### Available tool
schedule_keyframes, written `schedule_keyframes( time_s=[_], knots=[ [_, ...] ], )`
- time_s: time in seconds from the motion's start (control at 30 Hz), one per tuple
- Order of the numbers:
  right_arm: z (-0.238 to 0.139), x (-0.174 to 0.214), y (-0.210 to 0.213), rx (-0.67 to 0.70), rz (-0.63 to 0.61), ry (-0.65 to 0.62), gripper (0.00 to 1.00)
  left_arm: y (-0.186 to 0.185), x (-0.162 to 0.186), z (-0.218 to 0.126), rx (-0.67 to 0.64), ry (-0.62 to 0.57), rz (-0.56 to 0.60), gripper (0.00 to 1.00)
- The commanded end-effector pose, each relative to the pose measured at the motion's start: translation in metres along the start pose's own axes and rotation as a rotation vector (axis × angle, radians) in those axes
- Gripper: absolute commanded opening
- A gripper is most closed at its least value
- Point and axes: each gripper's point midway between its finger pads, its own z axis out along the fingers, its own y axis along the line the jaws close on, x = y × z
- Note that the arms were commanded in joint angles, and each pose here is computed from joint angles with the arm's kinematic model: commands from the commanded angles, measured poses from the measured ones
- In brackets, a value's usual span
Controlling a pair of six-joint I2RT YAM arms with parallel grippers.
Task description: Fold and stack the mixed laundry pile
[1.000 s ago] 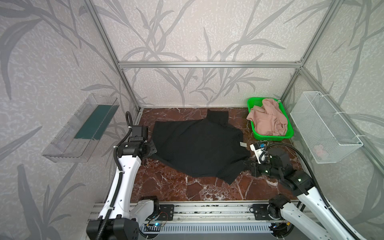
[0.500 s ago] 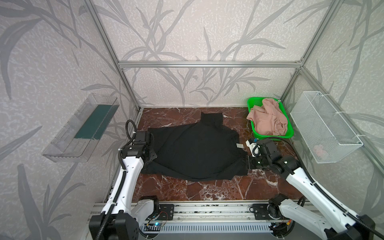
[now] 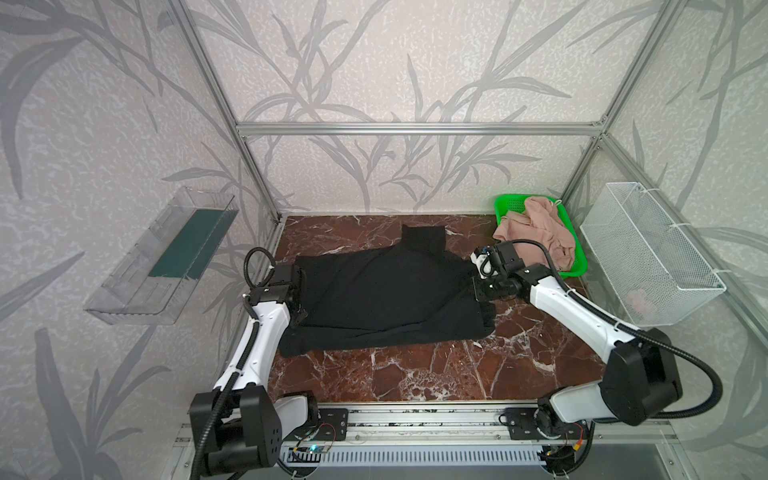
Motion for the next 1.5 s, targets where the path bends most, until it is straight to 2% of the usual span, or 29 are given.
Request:
schedule_keyframes(
  time_s=[0.0, 0.27, 0.53, 0.6, 0.67, 0.7, 0.73, 0.77, 0.83, 0.87, 0.93, 1.0, 1.13, 1.23, 1.47],
  knots=[
    [0.004, -0.029, 0.0, -0.047, 0.024, -0.047, 0.0, 0.0, -0.005, 0.009, -0.013, 0.002, -0.079, 0.0],
    [0.038, -0.04, -0.009, -0.041, 0.035, 0.04, 0.0, -0.022, -0.013, 0.023, 0.039, 0.048, -0.068, 0.0],
    [0.075, -0.054, -0.021, -0.043, 0.071, 0.092, 0.0, -0.041, -0.039, 0.035, 0.045, 0.064, -0.051, 0.02],
    [0.08, -0.061, -0.025, -0.043, 0.083, 0.093, 0.0, -0.046, -0.047, 0.038, 0.065, 0.081, -0.054, 0.11],
    [0.084, -0.07, -0.03, -0.033, 0.09, 0.085, 0.0, -0.05, -0.053, 0.042, 0.085, 0.106, -0.058, 0.33],
    [0.083, -0.074, -0.033, -0.022, 0.089, 0.084, 0.01, -0.052, -0.054, 0.043, 0.106, 0.137, -0.055, 0.48],
    [0.081, -0.078, -0.036, -0.007, 0.085, 0.079, 0.1, -0.053, -0.054, 0.043, 0.116, 0.162, -0.047, 0.57],
    [0.077, -0.081, -0.038, 0.004, 0.08, 0.072, 0.18, -0.054, -0.055, 0.043, 0.117, 0.179, -0.033, 0.61],
    [0.064, -0.088, -0.043, 0.033, 0.06, 0.049, 0.42, -0.048, -0.054, 0.042, 0.091, 0.209, 0.004, 0.62],
    [0.058, -0.088, -0.045, 0.05, 0.052, 0.044, 0.48, -0.045, -0.053, 0.041, 0.079, 0.221, 0.019, 0.63],
    [0.04, -0.084, -0.052, 0.109, 0.025, 0.038, 0.58, -0.039, -0.048, 0.039, 0.06, 0.239, 0.036, 0.63],
    [0.027, -0.075, -0.06, 0.157, 0.02, 0.041, 0.64, -0.036, -0.039, 0.039, 0.064, 0.257, 0.038, 0.63],
    [0.02, -0.038, -0.079, 0.198, 0.089, 0.086, 0.67, -0.039, -0.014, 0.051, 0.092, 0.318, 0.016, 0.6],
    [0.033, -0.005, -0.088, 0.154, 0.177, 0.139, 0.65, -0.052, -0.001, 0.061, 0.135, 0.378, 0.009, 0.55],
    [0.044, 0.05, -0.086, 0.09, 0.286, 0.217, 0.65, -0.071, 0.003, 0.076, 0.118, 0.387, 0.019, 0.54]
  ],
)
